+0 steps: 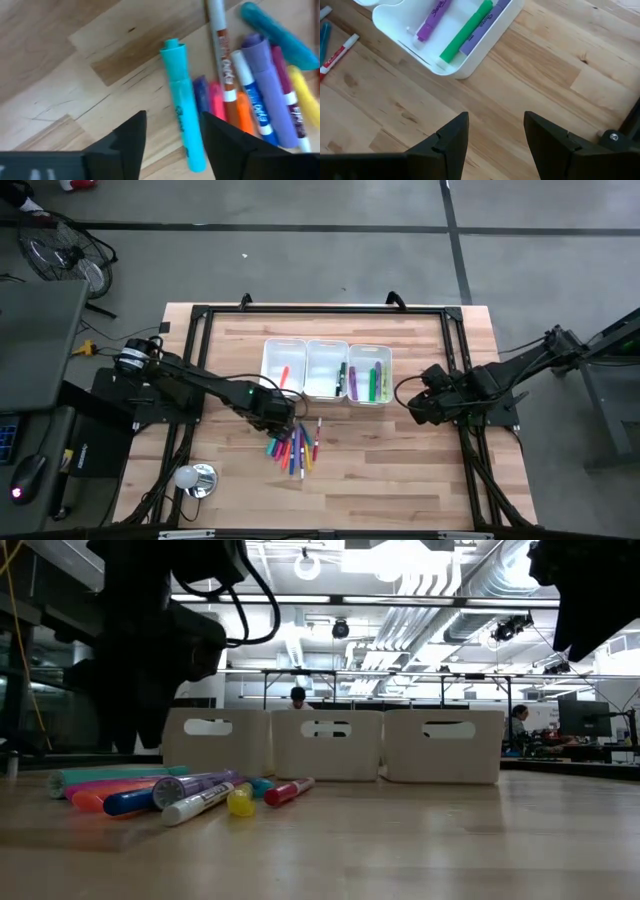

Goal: Pick & Place Markers
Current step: Put the sky blue highlighter into the right white bin

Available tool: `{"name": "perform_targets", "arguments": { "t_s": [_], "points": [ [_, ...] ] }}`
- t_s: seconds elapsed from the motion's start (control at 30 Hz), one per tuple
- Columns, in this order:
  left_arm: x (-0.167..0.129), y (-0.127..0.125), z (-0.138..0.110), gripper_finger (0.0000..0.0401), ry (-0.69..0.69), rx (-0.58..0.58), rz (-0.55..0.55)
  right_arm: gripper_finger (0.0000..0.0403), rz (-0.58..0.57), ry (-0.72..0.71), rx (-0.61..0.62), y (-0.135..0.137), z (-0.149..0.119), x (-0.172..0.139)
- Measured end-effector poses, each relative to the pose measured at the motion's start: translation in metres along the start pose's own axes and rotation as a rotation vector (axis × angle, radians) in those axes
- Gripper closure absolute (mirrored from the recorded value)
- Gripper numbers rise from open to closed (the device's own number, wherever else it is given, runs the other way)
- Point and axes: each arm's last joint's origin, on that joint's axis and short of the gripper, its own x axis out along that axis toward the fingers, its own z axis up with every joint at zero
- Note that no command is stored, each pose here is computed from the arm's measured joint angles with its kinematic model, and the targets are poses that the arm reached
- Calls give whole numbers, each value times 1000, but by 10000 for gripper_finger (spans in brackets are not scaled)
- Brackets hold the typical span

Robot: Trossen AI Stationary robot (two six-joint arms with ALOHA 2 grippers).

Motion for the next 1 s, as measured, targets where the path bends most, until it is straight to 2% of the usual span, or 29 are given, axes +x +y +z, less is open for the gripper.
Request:
{"name": "perform_targets", "arguments": {
  "t_s": [0.13, 0.4, 0.77, 1.0],
  "points": [
    [8, -1, 1, 206, 6, -41, 19, 222, 6, -4, 3, 1, 0, 0],
    [23, -2, 1, 218, 45, -45, 58, 222, 10, -4, 4, 1, 0, 0],
    [27, -3, 1, 220, 62, -65, 55, 222, 12, -5, 4, 1, 0, 0],
    [27, -5, -22, 220, 79, -109, 105, 222, 12, -5, -4, 1, 0, 0]
  ]
}}
